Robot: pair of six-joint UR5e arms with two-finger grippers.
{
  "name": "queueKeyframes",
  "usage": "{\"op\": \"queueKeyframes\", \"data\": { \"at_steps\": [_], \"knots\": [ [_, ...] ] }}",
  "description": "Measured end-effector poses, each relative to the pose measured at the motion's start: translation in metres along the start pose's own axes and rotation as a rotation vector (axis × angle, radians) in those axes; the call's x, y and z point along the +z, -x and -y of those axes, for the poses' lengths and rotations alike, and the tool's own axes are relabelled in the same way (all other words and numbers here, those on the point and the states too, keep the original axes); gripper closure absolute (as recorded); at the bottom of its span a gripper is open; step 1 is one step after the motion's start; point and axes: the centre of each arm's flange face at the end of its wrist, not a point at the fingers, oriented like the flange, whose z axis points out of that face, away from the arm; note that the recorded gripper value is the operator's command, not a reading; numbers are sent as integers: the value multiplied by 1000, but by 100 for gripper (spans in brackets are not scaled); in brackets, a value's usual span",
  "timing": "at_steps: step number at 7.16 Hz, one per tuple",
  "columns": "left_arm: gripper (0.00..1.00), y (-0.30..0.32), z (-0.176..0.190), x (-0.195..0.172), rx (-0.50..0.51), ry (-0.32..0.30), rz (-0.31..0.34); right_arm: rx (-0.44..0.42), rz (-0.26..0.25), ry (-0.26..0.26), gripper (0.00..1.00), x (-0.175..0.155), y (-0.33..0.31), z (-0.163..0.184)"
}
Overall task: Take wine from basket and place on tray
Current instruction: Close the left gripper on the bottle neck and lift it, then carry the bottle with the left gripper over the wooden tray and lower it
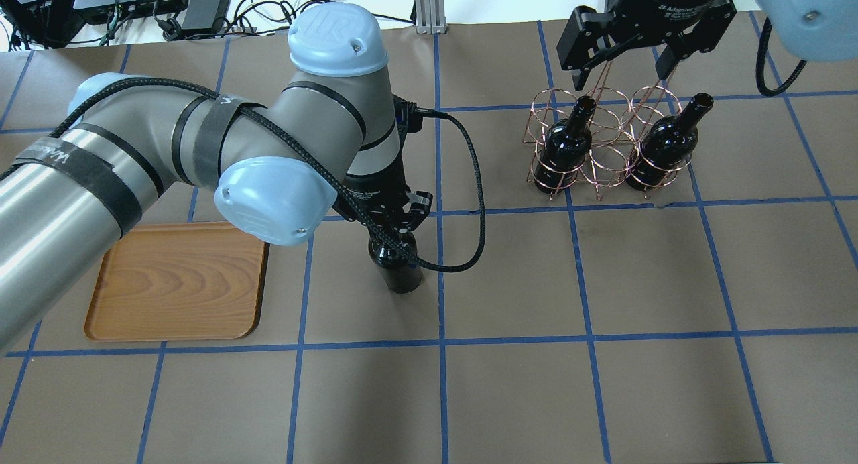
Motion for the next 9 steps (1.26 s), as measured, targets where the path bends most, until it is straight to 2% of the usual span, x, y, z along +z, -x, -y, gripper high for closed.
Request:
{"op": "queueKeyframes", "data": {
  "at_steps": [2, 4, 6, 7, 9],
  "knots": [
    [100, 5, 0, -16, -8, -12, 5, 0, 0, -2, 0, -1, 0, 0],
    [100, 39, 8, -71, -57, -45, 38, 0, 1, -3, 0, -1, 0, 0],
    [100, 118, 18, -115, -112, -56, 93, 2, 1, -3, 0, -1, 0, -1],
    [100, 170, 20, -123, -116, -48, 131, 1, 1, -3, 0, -1, 0, -1],
    [100, 273, 12, -114, -133, 1, 124, 1, 0, -3, 0, -1, 0, -1]
  ]
}}
